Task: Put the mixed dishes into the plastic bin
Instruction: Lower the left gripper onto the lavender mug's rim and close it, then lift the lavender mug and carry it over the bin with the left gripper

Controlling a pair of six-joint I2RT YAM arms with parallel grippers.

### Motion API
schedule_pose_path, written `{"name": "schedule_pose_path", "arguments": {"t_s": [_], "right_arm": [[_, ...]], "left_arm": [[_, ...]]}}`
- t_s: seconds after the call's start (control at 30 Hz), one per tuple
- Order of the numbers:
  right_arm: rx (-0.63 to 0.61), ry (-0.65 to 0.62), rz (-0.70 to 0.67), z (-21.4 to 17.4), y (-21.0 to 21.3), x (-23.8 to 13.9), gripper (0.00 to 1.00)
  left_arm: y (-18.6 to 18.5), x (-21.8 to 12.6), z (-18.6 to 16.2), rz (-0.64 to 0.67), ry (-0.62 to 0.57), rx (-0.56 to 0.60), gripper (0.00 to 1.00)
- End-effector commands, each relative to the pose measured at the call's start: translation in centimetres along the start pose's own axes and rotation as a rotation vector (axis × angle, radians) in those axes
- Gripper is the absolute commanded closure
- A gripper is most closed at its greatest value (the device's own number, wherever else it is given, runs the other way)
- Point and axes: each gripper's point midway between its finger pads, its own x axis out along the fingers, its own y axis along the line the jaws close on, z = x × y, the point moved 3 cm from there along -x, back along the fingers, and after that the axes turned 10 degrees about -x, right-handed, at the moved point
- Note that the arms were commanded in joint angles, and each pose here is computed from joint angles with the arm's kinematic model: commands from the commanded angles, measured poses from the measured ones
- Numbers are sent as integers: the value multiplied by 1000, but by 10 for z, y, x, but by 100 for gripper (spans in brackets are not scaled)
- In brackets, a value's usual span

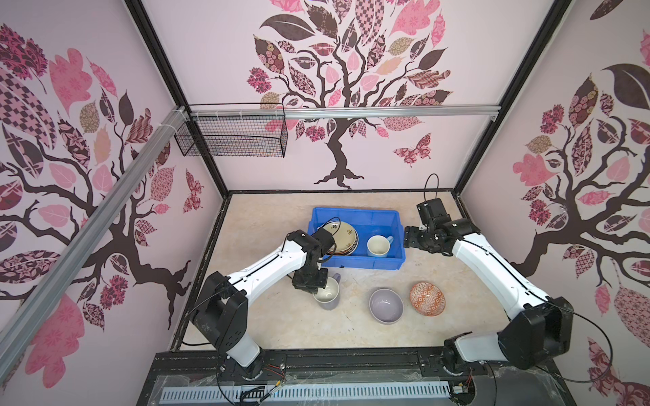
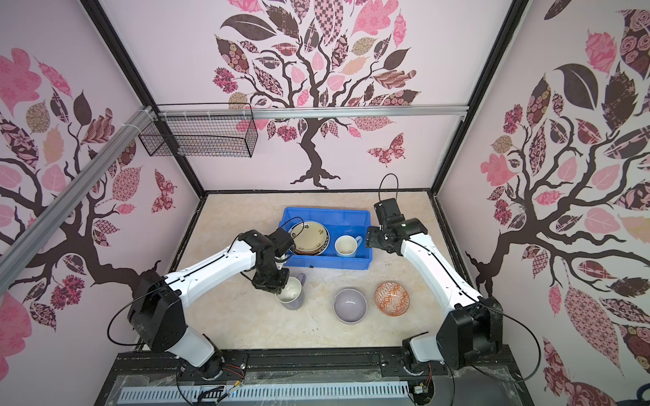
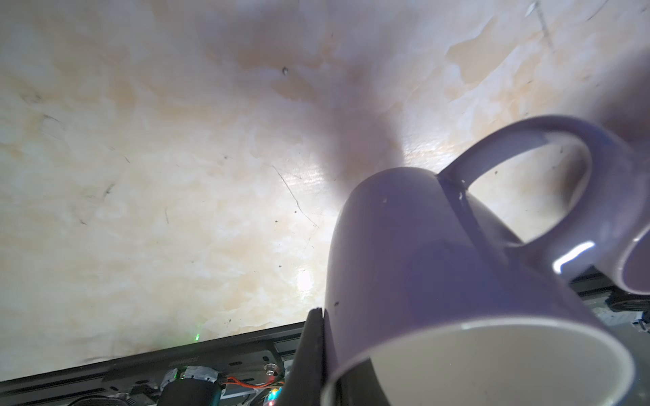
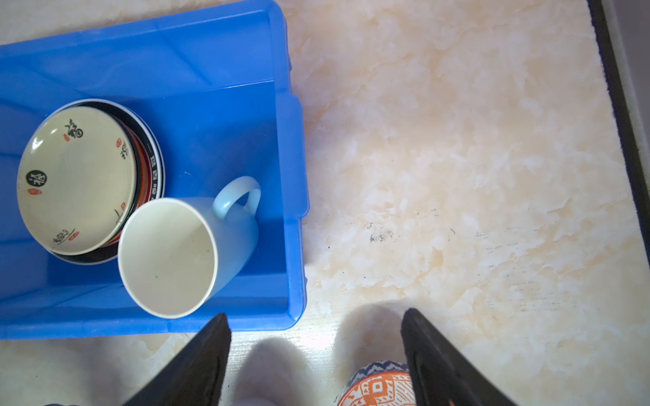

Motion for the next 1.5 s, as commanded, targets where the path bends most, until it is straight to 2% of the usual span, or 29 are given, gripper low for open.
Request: {"name": "schedule_pose_path", "arguments": {"t_s": [0.0, 0.27, 0.53, 0.83, 0.9, 0.97, 1.03, 1.2, 1.47], "right_arm": [[37, -5, 13, 20, 2, 17, 25], [93, 15, 50, 45, 7, 57, 45], [82, 58, 50, 65, 11, 100, 47], [43, 143, 50, 69, 17, 148, 50], [21, 170, 56, 69, 19, 157, 53], [6, 193, 65, 69, 21, 164, 63], [-3, 205, 76, 67, 23, 169, 70], [-20, 218, 93, 59, 24, 172, 77], [-86, 242, 129, 43, 43, 166, 81]], "left_arm": [[-2, -27, 19, 3, -59, 21, 98], [-4, -78, 84, -37, -214, -8, 98], [-20, -111, 130, -48, -304, 19, 98], [-16, -115, 129, -43, -321, 18, 98], [-14, -115, 126, -40, -322, 16, 98], [-10, -115, 123, -35, -322, 14, 98], [-6, -115, 120, -30, -322, 12, 98], [6, -114, 114, -27, -319, -6, 98], [23, -113, 109, -33, -312, -28, 99]]}}
